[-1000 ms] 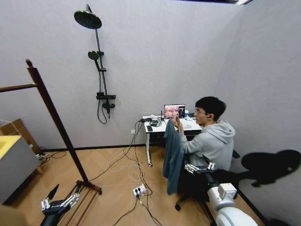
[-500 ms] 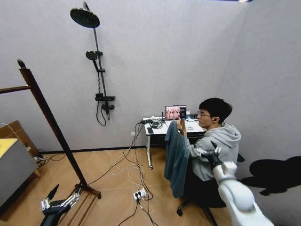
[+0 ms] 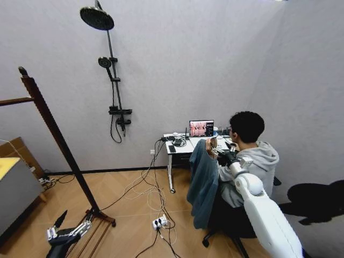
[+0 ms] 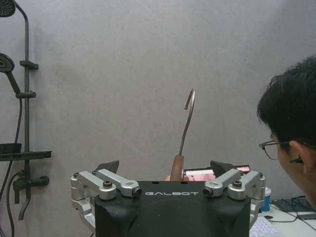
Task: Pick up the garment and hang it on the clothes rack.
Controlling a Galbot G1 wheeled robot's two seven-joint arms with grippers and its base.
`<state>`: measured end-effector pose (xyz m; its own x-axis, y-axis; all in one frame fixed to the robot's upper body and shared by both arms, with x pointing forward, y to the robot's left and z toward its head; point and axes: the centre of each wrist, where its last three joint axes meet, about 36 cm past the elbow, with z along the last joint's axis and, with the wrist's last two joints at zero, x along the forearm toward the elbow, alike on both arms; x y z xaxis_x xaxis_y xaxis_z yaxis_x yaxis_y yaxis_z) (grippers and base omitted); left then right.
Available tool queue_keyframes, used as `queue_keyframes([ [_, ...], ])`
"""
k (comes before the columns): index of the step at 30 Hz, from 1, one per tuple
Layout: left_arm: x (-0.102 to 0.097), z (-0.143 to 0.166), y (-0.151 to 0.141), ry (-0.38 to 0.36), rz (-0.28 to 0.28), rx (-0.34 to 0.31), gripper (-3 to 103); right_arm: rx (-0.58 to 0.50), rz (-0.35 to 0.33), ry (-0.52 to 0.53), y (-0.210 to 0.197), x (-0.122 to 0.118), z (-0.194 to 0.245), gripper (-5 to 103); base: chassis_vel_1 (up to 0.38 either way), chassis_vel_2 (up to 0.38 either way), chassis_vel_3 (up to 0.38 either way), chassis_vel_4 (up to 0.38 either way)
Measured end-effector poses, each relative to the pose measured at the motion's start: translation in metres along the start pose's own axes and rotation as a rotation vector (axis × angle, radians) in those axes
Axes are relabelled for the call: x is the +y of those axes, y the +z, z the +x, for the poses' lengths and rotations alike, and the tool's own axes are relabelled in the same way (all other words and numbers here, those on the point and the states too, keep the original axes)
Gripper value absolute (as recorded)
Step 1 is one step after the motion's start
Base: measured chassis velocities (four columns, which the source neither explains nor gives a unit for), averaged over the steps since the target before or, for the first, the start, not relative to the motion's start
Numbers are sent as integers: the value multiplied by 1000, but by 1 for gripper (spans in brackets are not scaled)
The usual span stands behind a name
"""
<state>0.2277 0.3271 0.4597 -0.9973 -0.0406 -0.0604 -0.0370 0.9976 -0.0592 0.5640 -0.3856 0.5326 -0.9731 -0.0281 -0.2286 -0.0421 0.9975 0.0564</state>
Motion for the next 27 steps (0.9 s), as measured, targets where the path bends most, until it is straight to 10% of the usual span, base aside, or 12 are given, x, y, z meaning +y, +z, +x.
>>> queue_keyframes([
  [12,0,0,0,0,0,0,100,42,-56,69,6,18,-29,86,0,0,0,0],
  [27,0,0,0,0,0,0,100,96,-72,69,8,19,-29,26,0,0,0,0],
])
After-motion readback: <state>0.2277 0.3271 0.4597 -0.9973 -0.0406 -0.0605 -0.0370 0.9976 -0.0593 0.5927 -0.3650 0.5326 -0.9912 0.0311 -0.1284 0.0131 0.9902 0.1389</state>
